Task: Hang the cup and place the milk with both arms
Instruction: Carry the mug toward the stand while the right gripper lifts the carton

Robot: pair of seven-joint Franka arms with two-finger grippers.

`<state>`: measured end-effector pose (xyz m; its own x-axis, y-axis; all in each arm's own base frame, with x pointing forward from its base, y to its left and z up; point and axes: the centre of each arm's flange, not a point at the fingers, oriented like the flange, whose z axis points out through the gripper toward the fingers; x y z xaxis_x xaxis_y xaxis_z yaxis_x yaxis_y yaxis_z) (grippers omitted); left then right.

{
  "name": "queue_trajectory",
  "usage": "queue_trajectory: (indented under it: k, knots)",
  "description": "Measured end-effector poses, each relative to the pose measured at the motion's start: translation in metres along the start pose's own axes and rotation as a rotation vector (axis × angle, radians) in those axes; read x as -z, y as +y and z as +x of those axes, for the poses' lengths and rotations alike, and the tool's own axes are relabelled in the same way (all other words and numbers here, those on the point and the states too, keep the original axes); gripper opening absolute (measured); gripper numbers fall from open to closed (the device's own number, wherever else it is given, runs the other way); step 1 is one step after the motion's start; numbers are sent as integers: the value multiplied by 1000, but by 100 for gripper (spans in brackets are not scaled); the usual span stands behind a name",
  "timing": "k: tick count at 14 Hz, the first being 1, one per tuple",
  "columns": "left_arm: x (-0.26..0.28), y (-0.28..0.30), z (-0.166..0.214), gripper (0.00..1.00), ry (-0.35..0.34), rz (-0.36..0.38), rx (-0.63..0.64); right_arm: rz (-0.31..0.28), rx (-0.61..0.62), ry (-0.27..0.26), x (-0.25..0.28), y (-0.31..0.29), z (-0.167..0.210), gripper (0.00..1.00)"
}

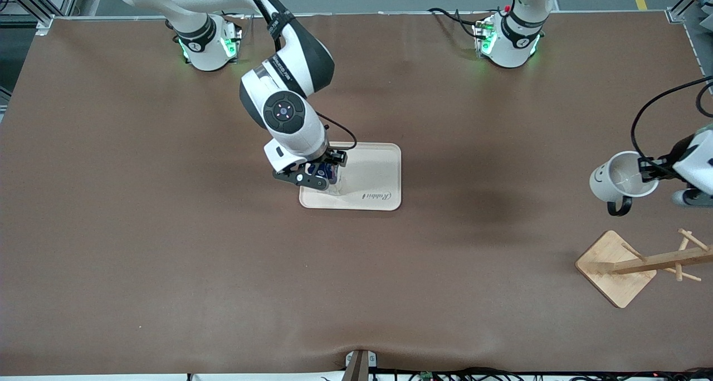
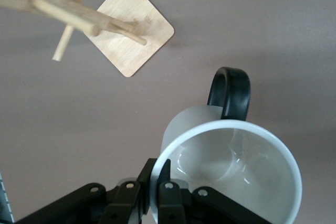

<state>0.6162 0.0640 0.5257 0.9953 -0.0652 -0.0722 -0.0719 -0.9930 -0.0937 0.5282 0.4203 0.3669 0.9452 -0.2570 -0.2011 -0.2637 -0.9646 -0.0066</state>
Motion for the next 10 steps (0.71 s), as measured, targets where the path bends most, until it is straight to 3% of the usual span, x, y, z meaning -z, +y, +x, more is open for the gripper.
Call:
queue_trajectory:
  k: [2, 6, 10]
  knots:
    - [-1, -24, -4, 7, 7, -18, -19, -23, -10, -26, 33, 10, 3, 59]
    - [3, -71, -6, 7, 104, -82, 25, -40, -62, -56, 97, 56, 16, 59]
    - [1, -96, -5, 7, 169, -119, 39, -40, -37, -41, 131, 150, 77, 59]
